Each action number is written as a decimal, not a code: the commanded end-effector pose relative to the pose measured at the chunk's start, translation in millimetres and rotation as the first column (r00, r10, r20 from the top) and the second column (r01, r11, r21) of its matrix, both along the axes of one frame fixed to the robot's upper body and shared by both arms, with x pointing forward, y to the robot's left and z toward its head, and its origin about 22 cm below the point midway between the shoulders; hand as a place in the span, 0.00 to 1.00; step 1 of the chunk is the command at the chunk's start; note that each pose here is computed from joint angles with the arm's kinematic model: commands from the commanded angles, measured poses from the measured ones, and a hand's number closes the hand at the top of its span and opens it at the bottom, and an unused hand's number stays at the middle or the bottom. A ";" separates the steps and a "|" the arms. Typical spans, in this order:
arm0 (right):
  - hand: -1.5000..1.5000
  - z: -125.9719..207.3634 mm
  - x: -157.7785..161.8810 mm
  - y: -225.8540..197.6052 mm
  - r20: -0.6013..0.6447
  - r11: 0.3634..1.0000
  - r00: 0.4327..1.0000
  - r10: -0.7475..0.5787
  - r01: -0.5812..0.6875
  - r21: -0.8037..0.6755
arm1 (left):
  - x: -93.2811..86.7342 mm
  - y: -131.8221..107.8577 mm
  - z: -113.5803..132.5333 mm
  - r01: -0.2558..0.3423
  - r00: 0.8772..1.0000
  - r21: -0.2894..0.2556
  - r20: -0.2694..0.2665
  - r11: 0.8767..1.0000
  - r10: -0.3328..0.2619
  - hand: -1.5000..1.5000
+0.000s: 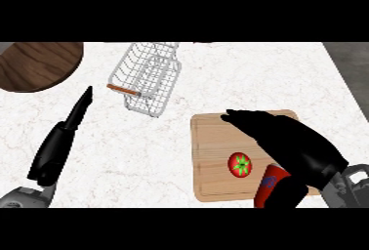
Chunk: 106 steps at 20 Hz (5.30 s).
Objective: Pick the tomato from the cutting board and place it in the tiered basket
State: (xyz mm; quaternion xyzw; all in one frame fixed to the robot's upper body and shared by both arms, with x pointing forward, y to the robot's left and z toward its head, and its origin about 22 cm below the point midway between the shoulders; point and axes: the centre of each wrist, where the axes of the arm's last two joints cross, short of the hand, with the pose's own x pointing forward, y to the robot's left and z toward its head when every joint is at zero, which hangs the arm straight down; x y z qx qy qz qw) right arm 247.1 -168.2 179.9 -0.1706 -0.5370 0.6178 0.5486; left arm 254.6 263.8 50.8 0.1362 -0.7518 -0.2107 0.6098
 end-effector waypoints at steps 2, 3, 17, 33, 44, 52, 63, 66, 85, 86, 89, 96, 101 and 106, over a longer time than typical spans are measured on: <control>0.00 20.9 -40.1 30.5 0.026 0.986 0.999 -0.044 0.048 -0.157 | 5.4 -1.4 -6.6 0.001 1.000 -0.008 -0.003 1.000 -0.001 0.50; 0.00 23.5 -44.1 32.9 0.026 0.984 0.997 -0.078 0.081 -0.158 | -0.7 -15.3 3.9 0.010 1.000 -0.014 -0.004 1.000 -0.010 0.50; 0.00 -61.8 -46.1 90.1 0.096 0.903 0.981 -0.166 0.191 -0.384 | 14.8 -0.6 20.3 0.015 1.000 0.017 0.024 1.000 -0.015 0.50; 0.00 -84.1 -47.6 67.2 0.044 0.826 0.978 -0.204 0.196 -0.529 | -11.2 -7.2 -11.5 0.010 1.000 0.005 0.005 1.000 -0.010 0.50; 0.00 -80.9 -30.8 57.0 0.179 0.837 0.946 -0.272 0.324 -0.440 | 12.3 -1.1 0.4 0.012 1.000 0.000 0.029 1.000 -0.012 0.50; 0.00 -120.9 -30.8 41.1 0.133 0.841 0.952 -0.275 0.305 -0.447 | -7.8 -1.8 9.1 0.010 1.000 -0.021 0.019 1.000 -0.010 0.50; 0.00 -132.4 -4.9 37.0 0.129 0.846 0.940 -0.315 0.340 -0.411 | -3.3 13.8 1.8 0.005 1.000 0.007 0.020 1.000 -0.005 0.50; 0.00 -142.5 -11.1 27.5 0.141 0.849 0.935 -0.326 0.355 -0.392 | -1.1 -1.6 11.7 0.008 1.000 -0.001 0.010 1.000 -0.008 0.50; 1.00 -163.4 11.5 53.4 0.234 0.945 0.959 -0.157 0.215 -0.247 | 8.5 5.5 -3.3 0.029 1.000 -0.001 0.003 1.000 -0.029 0.50; 1.00 -165.6 4.0 49.8 0.254 0.945 0.957 -0.139 0.205 -0.254 | 14.6 -3.0 3.5 0.007 1.000 -0.004 0.015 1.000 -0.007 0.50; 1.00 -124.8 -1.1 59.1 0.334 0.955 0.934 -0.125 0.205 -0.214 | -1.6 2.4 2.0 0.010 1.000 -0.005 0.004 1.000 -0.010 0.50; 1.00 -104.9 53.8 -67.6 0.373 0.714 0.702 -0.607 0.688 -0.132 | 5.2 -6.1 0.5 -0.008 1.000 -0.005 0.021 1.000 0.008 0.50; 1.00 -61.5 57.0 -96.4 0.380 0.715 0.660 -0.647 0.699 0.003 | 2.5 -3.9 -5.9 0.002 1.000 0.001 0.013 1.000 -0.002 0.50; 1.00 -16.6 49.2 -85.2 0.287 0.723 0.663 -0.691 0.627 0.291 | 1.7 -1.6 9.4 0.002 1.000 0.001 0.014 1.000 -0.002 0.50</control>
